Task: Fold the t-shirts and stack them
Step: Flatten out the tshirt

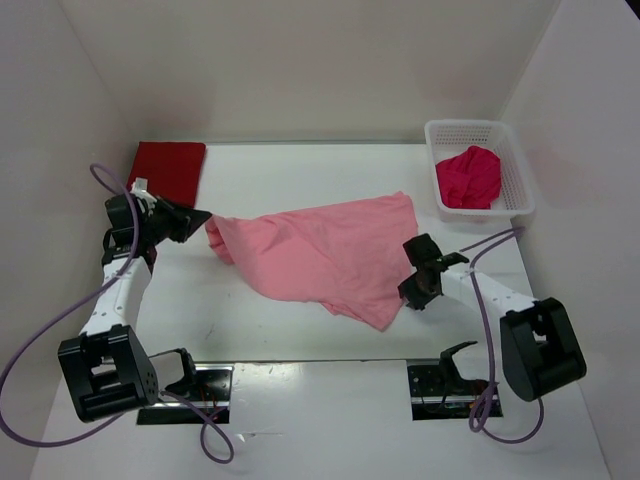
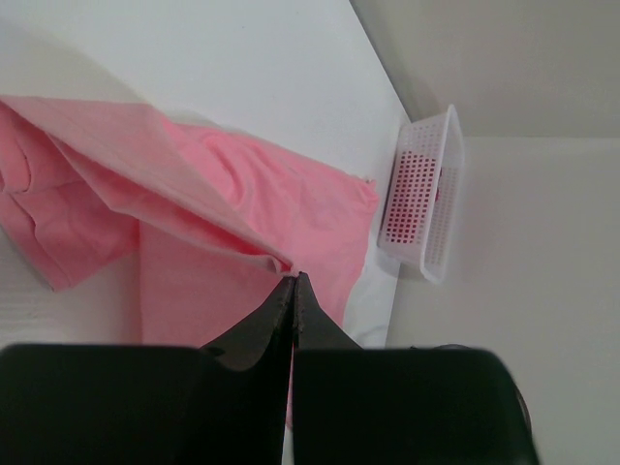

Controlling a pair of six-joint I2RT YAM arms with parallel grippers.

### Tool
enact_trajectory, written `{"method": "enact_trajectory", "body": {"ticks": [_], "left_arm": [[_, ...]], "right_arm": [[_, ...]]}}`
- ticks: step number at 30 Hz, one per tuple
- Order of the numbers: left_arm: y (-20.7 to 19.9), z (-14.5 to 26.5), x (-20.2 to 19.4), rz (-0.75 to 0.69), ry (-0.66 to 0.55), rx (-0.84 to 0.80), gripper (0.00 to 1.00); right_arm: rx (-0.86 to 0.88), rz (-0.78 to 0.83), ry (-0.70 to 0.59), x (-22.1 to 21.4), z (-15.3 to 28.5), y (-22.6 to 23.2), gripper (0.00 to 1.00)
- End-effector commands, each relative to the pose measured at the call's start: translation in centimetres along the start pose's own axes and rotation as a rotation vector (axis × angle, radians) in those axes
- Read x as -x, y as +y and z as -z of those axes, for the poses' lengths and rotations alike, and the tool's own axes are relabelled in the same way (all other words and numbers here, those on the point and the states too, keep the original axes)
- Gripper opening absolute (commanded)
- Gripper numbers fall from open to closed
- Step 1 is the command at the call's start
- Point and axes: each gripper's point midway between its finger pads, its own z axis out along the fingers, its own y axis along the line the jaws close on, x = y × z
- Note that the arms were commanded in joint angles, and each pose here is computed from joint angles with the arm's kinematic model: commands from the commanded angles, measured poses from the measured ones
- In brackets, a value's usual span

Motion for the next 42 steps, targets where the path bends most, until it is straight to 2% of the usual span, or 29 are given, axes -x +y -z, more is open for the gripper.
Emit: {"method": "enact_trajectory", "body": {"ticks": [1,3,4,6,9,11,12,15,16,18,19,21,24,28,30,34,37,38,39,40,42], "left_arm": [[-3.4,0.0,1.9,-0.075,-0.034,-0.097,0.0],[-3.3,-0.4,1.6,-0.074,-0.015,-0.101,0.0],[-3.6,-0.5,1.5,-0.084,-0.012,-0.111,0.0],[-3.4,-0.9,1.1,-0.091,0.0,-0.107,0.0],[-2.9,-1.1,1.0,-0.088,0.012,-0.092,0.0],[-3.7,-1.1,1.8,-0.106,-0.004,-0.094,0.0],[-3.7,-1.2,1.9,-0.101,0.0,-0.089,0.0],[-5.6,-1.0,3.7,-0.126,-0.062,-0.107,0.0],[-6.4,-0.9,4.4,-0.112,-0.084,-0.122,0.0],[-8.9,-0.3,5.6,-0.129,-0.119,-0.173,0.0],[-9.7,0.0,6.3,-0.12,-0.141,-0.181,0.0],[-12.1,1.5,8.4,-0.144,-0.208,-0.215,0.0],[-14.6,3.7,10.1,-0.15,-0.258,-0.266,0.0],[-16.6,7.4,13.1,-0.168,-0.361,-0.281,0.0],[-17.5,8.7,13.7,-0.176,-0.388,-0.297,0.0],[-16.0,9.6,13.6,-0.188,-0.408,-0.236,0.0],[-13.8,8.8,12.7,-0.165,-0.386,-0.203,0.0],[-11.1,7.6,12.0,-0.129,-0.363,-0.157,0.0],[-9.9,7.2,11.6,-0.128,-0.36,-0.133,0.0],[-8.4,6.7,11.4,-0.117,-0.36,-0.101,0.0],[-4.5,5.4,10.1,-0.098,-0.325,-0.024,0.0]], "right_arm": [[-0.047,-0.022,-0.044,1.1,-0.3,0.9,0.35],[-0.085,0.01,-0.049,1.4,-1.0,1.4,0.29],[-0.094,0.023,-0.046,1.4,-1.2,1.5,0.15],[-0.06,0.025,-0.046,1.5,-1.6,2.7,0.02],[0.108,0.023,-0.093,2.9,0.3,6.7,0.0],[0.243,0.073,-0.17,5.2,4.0,10.5,0.0],[0.371,0.118,-0.246,7.3,8.4,13.8,0.0],[0.546,0.135,-0.356,11.9,16.0,17.2,0.0],[0.639,0.166,-0.41,13.6,20.2,19.1,0.0],[0.733,0.181,-0.458,15.3,24.6,20.5,0.0],[0.835,0.212,-0.506,16.2,29.0,21.8,0.0],[0.964,0.254,-0.523,16.1,34.4,23.0,0.0],[1.089,0.285,-0.547,15.7,39.6,23.0,0.0],[1.234,0.338,-0.555,13.8,45.6,21.0,0.0],[1.281,0.347,-0.519,12.6,46.9,20.2,0.0],[1.319,0.383,-0.375,9.2,46.0,18.0,0.0],[1.239,0.381,-0.238,6.7,40.4,16.1,0.0],[1.157,0.381,-0.147,5.0,35.3,15.0,0.0],[1.101,0.378,-0.107,4.3,32.3,14.4,0.0],[0.978,0.371,-0.024,2.8,26.0,13.1,0.0],[0.856,0.343,0.044,1.9,19.4,11.7,0.0]]}}
